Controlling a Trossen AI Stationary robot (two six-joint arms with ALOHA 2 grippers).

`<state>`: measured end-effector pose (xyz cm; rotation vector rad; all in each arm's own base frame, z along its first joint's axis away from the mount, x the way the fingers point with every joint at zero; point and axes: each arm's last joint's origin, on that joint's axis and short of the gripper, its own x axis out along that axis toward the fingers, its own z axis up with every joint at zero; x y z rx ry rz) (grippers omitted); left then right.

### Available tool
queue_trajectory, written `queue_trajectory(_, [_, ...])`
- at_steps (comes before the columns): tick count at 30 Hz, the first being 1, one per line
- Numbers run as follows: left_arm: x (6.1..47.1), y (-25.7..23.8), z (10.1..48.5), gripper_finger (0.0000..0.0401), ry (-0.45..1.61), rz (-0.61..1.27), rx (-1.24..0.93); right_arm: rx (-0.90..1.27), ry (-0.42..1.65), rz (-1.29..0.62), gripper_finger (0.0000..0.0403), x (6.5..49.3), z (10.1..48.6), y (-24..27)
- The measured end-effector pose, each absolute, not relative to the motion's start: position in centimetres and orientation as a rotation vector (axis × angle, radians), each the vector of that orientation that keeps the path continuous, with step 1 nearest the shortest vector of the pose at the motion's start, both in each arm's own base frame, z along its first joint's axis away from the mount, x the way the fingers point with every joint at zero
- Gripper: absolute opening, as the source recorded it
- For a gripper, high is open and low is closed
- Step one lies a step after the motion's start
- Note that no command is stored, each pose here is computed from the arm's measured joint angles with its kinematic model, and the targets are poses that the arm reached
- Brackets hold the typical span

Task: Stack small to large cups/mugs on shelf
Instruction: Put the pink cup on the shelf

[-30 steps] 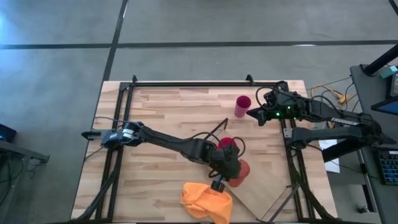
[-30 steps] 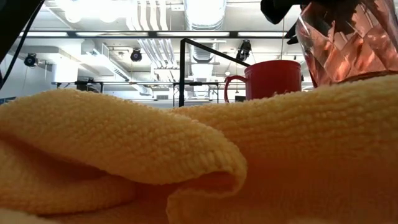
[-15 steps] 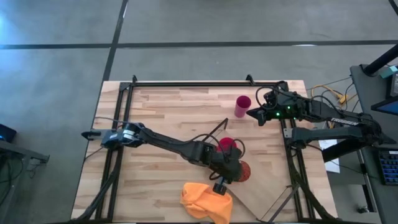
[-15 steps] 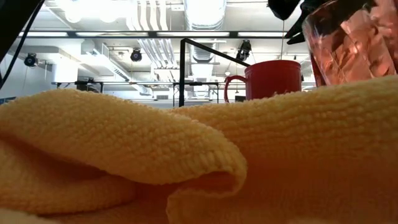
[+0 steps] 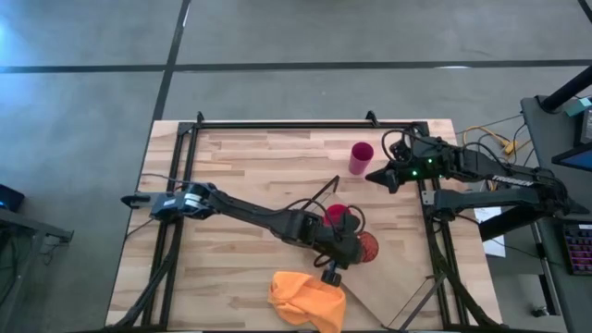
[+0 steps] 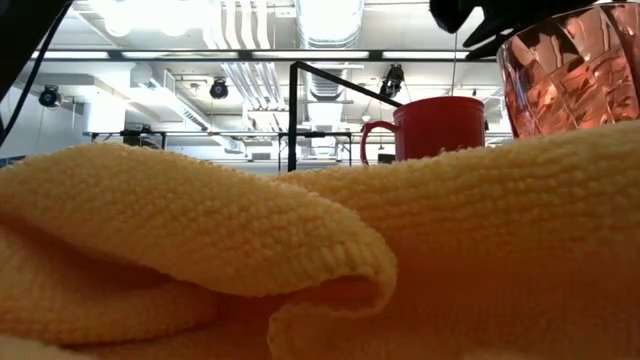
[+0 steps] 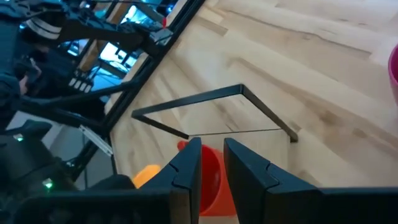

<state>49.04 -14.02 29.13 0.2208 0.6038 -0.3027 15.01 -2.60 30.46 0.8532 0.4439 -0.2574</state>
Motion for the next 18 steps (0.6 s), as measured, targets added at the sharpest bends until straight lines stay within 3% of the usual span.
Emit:
queue_trajectory(9, [48.3,-15.0,31.9,0.0061,0.53,-0.318,0.22,0.762,0.456,-0.239,0.0063,15.0,30.4,-2.7])
queue_trajectory(18, [45.8,-13.4,36.2,0.0061,0.503,-0.103,0.271,0.453,0.481,-0.329,0.0063,15.3,30.0,-3.4])
